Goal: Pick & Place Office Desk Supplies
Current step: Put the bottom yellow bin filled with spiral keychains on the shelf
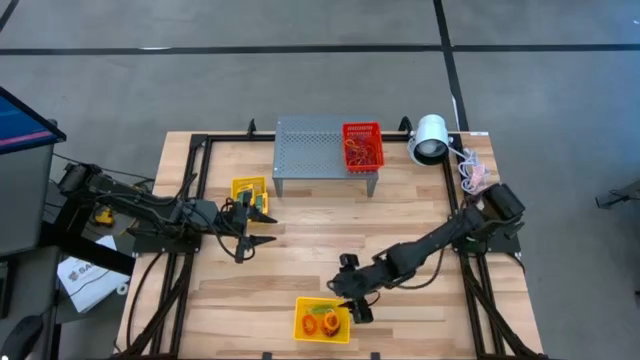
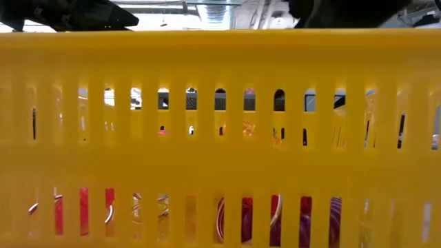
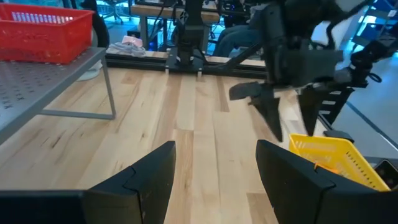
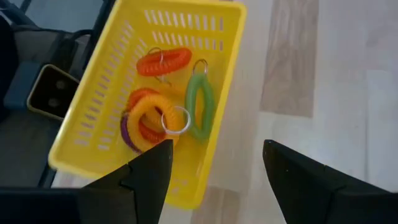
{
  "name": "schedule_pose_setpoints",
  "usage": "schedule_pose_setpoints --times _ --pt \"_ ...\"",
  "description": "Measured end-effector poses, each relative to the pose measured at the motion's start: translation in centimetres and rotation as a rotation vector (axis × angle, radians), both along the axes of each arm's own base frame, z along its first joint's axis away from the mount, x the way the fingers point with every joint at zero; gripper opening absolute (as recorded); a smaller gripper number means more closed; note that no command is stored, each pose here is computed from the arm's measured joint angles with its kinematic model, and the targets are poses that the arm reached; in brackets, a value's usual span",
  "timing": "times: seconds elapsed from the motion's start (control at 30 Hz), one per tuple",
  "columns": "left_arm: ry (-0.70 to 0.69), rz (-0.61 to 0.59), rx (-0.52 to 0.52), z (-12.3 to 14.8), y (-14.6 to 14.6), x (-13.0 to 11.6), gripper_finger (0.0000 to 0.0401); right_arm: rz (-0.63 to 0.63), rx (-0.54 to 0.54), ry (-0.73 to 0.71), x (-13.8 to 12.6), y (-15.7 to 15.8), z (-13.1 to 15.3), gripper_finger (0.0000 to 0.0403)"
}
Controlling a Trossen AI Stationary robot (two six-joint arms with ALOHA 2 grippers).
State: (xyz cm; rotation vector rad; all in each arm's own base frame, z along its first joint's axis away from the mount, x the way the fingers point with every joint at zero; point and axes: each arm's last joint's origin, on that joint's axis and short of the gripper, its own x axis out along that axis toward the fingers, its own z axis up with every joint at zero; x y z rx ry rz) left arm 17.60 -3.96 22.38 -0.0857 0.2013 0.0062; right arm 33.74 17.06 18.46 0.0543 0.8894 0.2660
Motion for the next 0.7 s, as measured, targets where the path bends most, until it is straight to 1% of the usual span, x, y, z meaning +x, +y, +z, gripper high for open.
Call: schedule_pose_setpoints --times 0.2,0.53,0.7 --pt "0.003 -0.024 0.0 -0.04 -0.42 -0.11 0.0218 -0.01 -0.004 0.027 1.19 0.56 -0.32 0.0244" --pt "0.01 -0.029 0.002 -0.12 -0.5 -0.15 0.0218 -0.044 0.006 0.083 0.92 0.45 -0.47 0.0244" --pt "0.013 -0.03 0.003 -0.15 -0.51 -0.15 0.0218 -0.044 0.002 0.088 0.88 0.42 -0.49 0.0244"
